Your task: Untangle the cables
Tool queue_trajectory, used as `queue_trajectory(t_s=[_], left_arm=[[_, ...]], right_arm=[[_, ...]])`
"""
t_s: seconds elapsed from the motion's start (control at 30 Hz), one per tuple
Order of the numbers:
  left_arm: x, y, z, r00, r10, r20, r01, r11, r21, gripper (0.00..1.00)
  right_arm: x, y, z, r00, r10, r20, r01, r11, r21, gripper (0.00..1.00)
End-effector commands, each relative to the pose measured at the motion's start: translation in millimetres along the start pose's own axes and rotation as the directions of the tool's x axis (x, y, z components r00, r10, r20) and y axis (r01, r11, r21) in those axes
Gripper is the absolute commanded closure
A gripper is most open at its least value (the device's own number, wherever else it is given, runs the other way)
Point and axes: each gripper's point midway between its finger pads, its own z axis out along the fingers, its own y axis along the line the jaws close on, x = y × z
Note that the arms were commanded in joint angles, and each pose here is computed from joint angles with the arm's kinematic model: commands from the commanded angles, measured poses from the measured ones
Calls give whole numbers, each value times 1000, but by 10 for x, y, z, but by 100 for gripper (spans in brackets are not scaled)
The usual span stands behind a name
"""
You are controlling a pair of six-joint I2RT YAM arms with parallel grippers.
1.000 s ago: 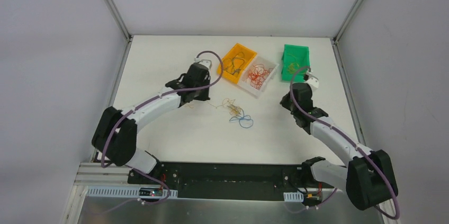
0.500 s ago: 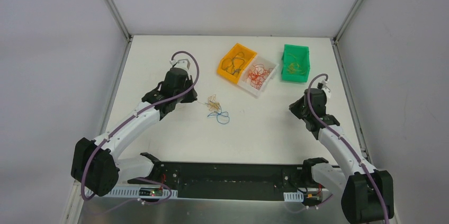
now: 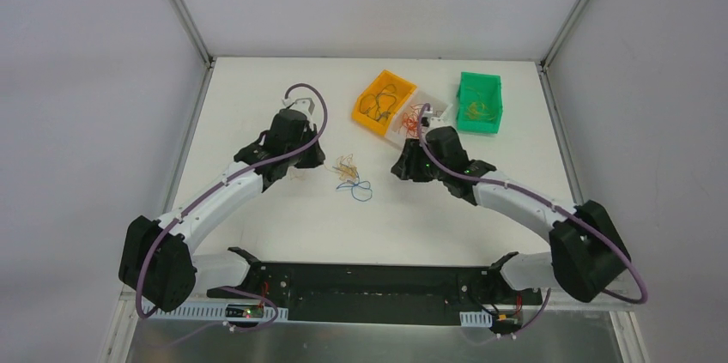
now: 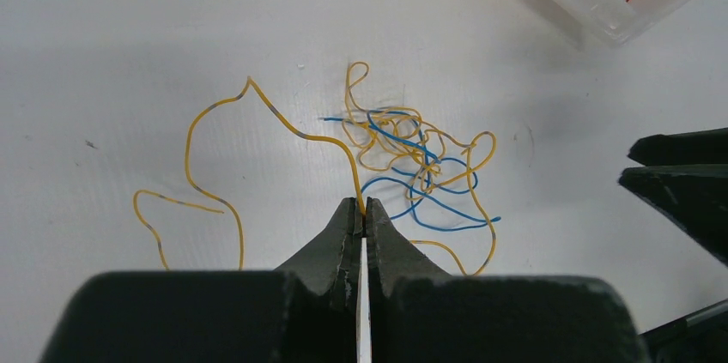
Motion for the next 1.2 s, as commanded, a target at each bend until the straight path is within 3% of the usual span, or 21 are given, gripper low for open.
queue_trajectory(t_s=[0.0,0.1,0.33,0.47,0.57,0.6,0.63,0.67,0.7,0.83,0.97,1.17], left_arm=[[-196,-119,-64,999,10,45,-12,999,40,100],[-211,-118,-78,999,15,51,-17,999,40,100],[-231,-118,-87,998,25,57,-27,999,40,100],[-255,-130,-93,998,28,63,-31,999,42,100],[-273,-133,-96,997,31,67,-33,999,41,100],[-282,-132,-99,997,33,70,-36,999,40,100],[-283,-128,-101,997,36,71,-39,999,38,100],[-282,-123,-103,997,39,71,-42,998,37,100],[-295,-75,-102,996,40,81,-41,999,11,100],[-338,169,-160,992,17,121,-2,993,-119,100],[-381,391,-257,981,-18,191,61,974,-217,100],[-508,770,-472,933,-98,347,233,898,-374,100]], right_arm=[[-36,368,260,995,-97,-10,95,990,-99,48],[139,473,416,985,-165,-58,157,981,-113,43],[537,706,646,928,-354,-120,332,928,-170,43],[620,719,786,910,-392,-136,373,917,-142,44],[625,700,854,910,-388,-148,374,921,-112,55],[621,702,851,912,-383,-147,370,922,-110,64],[569,637,852,922,-365,-131,360,931,-62,88],[493,595,830,934,-342,-105,342,940,-21,98],[442,495,786,945,-316,-81,320,947,28,100],[73,-95,475,993,-94,70,76,970,229,100],[-158,-745,60,969,134,206,-193,935,299,100],[-170,-1133,-282,939,204,277,-296,891,344,100]])
